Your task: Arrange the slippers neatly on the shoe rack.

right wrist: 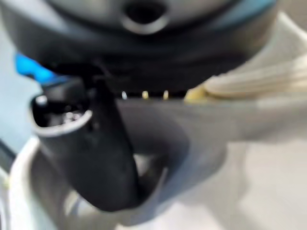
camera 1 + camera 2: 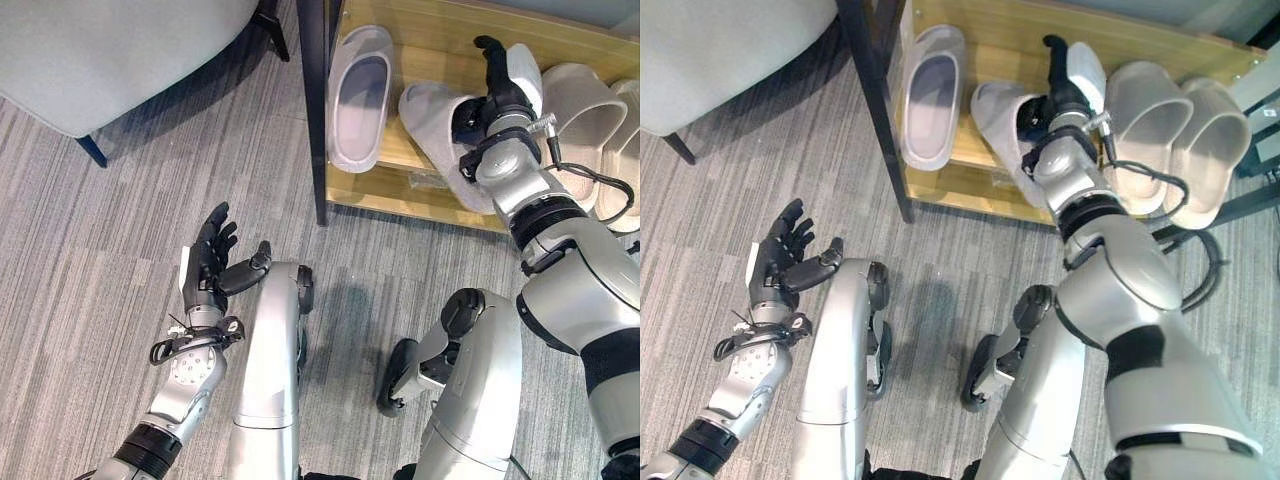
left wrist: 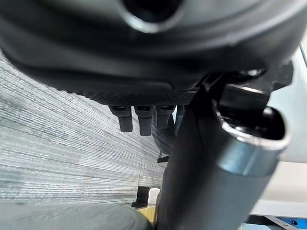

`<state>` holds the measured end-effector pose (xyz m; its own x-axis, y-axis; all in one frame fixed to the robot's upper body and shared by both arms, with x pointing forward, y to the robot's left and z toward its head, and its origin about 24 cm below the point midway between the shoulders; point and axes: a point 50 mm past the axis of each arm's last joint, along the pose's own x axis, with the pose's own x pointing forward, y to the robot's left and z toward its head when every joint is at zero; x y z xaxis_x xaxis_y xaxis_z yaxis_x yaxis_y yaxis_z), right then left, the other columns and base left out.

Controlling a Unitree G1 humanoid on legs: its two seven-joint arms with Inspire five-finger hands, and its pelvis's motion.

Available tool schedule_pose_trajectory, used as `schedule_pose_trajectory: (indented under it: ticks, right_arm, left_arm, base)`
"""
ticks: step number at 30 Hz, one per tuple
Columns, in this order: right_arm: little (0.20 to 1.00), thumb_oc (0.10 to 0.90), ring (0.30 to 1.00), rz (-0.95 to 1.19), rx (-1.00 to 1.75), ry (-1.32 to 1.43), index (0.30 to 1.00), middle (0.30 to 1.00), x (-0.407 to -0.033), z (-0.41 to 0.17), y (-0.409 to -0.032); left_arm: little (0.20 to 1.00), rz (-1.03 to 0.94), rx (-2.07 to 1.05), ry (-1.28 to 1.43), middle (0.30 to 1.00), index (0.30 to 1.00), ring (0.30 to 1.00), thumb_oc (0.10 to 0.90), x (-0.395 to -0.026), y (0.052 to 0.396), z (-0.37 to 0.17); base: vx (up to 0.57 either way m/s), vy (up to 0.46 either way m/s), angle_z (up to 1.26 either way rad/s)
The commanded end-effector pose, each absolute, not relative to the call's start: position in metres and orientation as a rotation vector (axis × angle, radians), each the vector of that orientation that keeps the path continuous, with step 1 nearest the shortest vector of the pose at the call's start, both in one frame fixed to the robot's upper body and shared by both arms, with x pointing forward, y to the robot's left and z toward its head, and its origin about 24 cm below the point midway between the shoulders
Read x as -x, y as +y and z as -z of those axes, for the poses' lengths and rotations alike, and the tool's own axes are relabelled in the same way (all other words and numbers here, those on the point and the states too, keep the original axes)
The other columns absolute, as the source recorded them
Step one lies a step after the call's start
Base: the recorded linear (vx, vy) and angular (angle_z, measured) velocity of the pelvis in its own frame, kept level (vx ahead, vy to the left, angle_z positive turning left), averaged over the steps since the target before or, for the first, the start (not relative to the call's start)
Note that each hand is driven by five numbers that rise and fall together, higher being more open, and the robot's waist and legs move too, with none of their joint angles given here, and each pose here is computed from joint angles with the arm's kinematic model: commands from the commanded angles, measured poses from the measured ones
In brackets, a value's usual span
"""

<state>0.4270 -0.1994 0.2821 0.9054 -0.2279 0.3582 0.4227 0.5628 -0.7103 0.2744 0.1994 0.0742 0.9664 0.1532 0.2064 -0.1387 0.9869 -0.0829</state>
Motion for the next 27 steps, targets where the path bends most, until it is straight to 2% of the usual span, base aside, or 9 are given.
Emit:
schedule_pose_trajectory:
  ticks: [1, 13, 19, 27]
  right_arm:
    - [0.9, 0.8, 0.9, 0.52, 0.949, -0.344, 0.9, 0.9, -0.413, -0.354, -0.209]
    - [0.9, 0.8, 0.9, 0.562, 0.902, -0.316, 0.9, 0.9, -0.399, -0.386, -0.236]
    - [0.9, 0.8, 0.9, 0.535, 0.855, -0.381, 0.9, 0.9, -0.386, -0.416, -0.241]
    - [0.9, 0.8, 0.9, 0.566, 0.793, -0.451, 0.9, 0.9, -0.381, -0.425, -0.245]
  left_arm:
    - [0.9, 0.042, 0.051, -0.291, 0.9, 0.9, 0.9, 0.8, -0.269, 0.17, -0.089]
    - [0.9, 0.147, 0.015, -0.236, 0.9, 0.9, 0.9, 0.8, -0.267, 0.164, -0.081]
    - [0.9, 0.203, -0.032, -0.212, 0.9, 0.9, 0.9, 0.8, -0.263, 0.165, -0.077]
    - [0.9, 0.201, -0.043, -0.196, 0.9, 0.9, 0.9, 0.8, -0.26, 0.165, -0.073]
  base:
    - [0.0, 0.0, 0.0]
    - [0.0, 0.0, 0.0]
    - [0.0, 0.0, 0.0]
    - [0.0, 0.004, 0.0]
